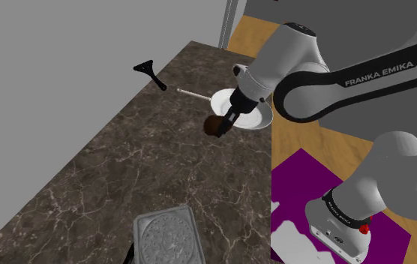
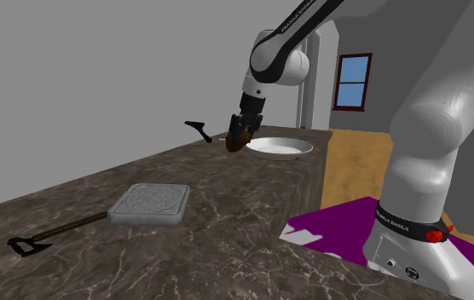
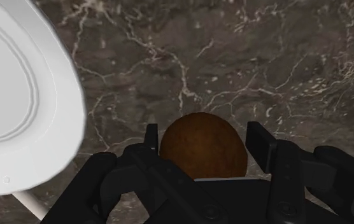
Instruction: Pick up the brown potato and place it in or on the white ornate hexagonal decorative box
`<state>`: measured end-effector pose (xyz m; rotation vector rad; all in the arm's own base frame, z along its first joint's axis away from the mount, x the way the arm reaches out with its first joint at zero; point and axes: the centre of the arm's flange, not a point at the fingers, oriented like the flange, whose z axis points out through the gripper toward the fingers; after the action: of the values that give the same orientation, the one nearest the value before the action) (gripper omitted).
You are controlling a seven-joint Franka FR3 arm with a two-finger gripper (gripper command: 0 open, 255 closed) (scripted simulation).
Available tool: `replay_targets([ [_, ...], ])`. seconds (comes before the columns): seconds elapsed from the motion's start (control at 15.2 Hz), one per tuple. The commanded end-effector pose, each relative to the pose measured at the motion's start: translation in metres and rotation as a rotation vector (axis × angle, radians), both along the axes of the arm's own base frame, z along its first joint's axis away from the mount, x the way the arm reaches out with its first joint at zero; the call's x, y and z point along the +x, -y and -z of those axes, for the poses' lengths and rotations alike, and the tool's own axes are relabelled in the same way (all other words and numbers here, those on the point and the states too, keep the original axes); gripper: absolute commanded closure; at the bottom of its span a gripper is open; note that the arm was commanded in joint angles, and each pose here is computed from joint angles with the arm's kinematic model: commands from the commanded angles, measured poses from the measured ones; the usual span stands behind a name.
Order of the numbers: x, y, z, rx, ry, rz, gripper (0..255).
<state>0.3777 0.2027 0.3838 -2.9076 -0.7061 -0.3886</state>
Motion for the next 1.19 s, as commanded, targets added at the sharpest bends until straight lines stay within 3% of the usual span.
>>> replay_targets([
  [0.0, 0.001, 0.0, -0.011, 0.0, 0.0, 0.0, 255],
  [1.12, 0.001, 0.0, -0.101, 0.0, 0.0, 0.0, 255],
])
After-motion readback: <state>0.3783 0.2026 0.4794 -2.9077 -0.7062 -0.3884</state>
